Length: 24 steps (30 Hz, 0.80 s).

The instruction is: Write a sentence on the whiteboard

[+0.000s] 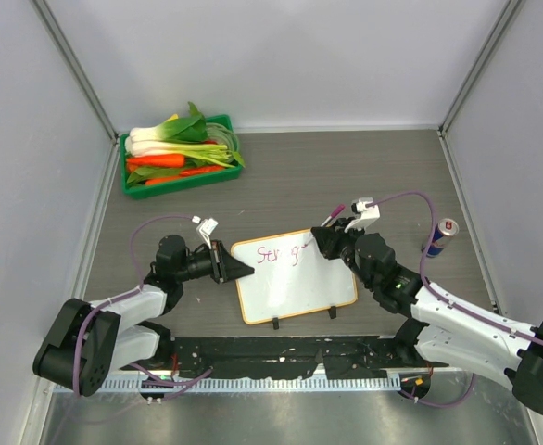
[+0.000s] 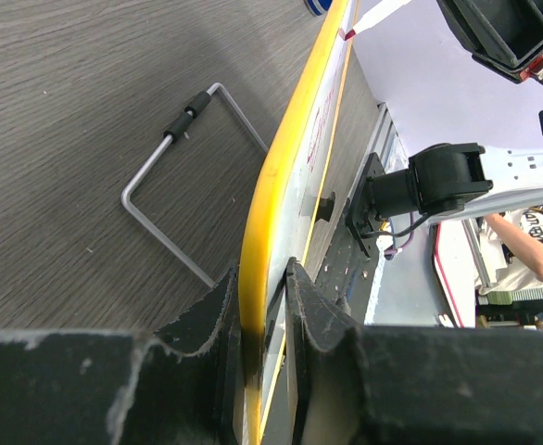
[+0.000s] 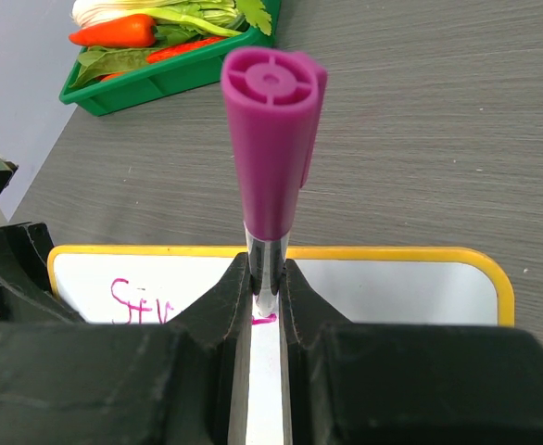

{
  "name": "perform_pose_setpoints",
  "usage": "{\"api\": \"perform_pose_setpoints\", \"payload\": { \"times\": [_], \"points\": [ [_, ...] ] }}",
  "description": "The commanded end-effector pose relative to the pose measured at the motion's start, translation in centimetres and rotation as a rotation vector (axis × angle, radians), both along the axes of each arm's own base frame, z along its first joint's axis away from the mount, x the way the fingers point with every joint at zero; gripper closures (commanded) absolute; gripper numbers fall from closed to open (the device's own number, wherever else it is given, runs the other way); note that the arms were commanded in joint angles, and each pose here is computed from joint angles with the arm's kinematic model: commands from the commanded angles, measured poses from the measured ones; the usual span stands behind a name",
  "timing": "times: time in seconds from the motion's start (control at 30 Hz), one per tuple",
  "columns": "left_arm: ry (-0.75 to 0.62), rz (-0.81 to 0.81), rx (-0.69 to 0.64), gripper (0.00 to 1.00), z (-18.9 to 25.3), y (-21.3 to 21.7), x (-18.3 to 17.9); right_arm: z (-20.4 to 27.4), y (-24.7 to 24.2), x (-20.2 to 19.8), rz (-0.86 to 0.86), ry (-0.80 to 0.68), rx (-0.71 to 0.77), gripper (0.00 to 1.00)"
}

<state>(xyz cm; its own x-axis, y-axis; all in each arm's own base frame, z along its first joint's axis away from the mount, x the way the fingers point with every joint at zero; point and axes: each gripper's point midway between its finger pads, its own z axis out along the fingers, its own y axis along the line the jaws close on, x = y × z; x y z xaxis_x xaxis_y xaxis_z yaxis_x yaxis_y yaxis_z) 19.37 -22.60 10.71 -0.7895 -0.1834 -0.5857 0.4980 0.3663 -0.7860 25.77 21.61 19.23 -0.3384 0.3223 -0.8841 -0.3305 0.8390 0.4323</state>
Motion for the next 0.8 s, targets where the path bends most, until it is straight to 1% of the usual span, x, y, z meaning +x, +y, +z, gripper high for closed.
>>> {"api": "perform_pose_setpoints", "payload": {
  "times": [0.0, 0.5, 0.77],
  "points": [
    [-0.015, 0.047, 0.062, 1.00, -1.3, 0.5, 1.1, 0.8, 0.0, 0.2, -0.008, -0.013, 0.014, 0.99],
    [-0.015, 0.047, 0.062, 1.00, -1.3, 0.5, 1.1, -1.5, -0.6, -1.1, 0.018, 0.043, -0.018, 0.99],
    [-0.014, 0.047, 0.063, 1.00, -1.3, 0.5, 1.1, -1.9, -0.9, -1.3, 0.014, 0.055, -0.029, 0.99]
  ]
}}
